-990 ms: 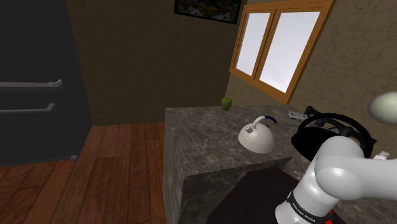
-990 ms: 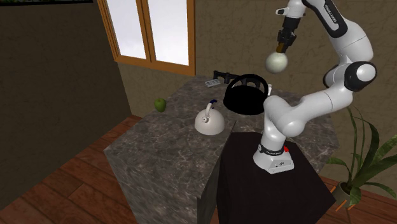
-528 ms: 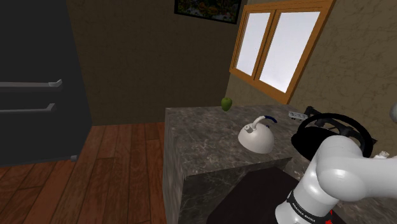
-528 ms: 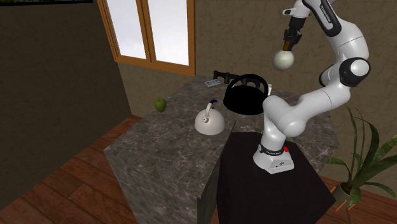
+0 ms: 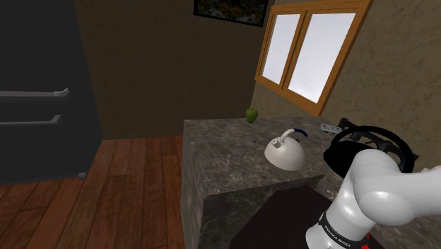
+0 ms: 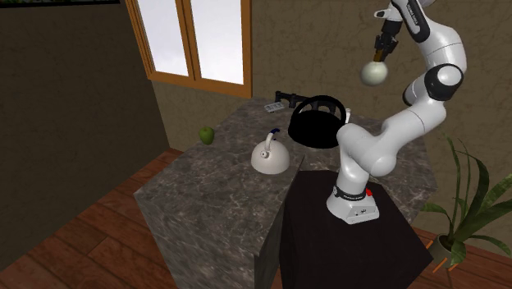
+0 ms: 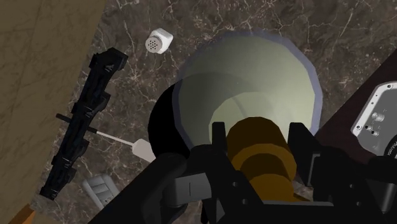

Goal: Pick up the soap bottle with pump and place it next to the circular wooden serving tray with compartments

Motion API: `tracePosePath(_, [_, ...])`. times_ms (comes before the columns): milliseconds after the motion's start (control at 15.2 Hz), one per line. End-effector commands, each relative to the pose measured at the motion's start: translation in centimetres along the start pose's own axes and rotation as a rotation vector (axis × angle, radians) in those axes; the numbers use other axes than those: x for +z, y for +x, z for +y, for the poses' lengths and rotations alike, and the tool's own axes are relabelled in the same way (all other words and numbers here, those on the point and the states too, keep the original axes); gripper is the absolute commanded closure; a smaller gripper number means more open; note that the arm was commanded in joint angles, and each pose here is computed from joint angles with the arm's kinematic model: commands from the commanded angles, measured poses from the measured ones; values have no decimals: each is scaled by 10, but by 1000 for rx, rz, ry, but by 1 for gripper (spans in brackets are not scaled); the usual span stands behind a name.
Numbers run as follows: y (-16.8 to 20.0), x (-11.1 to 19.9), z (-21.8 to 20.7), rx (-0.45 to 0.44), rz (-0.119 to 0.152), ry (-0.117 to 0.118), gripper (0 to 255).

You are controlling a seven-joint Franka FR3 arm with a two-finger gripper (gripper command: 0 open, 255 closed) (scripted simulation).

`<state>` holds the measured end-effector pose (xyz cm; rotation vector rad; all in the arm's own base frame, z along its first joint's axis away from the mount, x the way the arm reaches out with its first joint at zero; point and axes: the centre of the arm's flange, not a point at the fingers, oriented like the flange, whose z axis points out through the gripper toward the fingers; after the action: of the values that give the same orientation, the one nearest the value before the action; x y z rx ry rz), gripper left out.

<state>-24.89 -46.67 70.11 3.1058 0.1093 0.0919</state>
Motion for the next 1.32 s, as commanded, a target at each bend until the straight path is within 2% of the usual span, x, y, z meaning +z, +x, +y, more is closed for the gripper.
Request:
tracePosePath(0, [-7, 9, 3, -1, -1, 0, 255])
tracePosePath(1254, [-13, 109, -1, -1, -1, 0, 255])
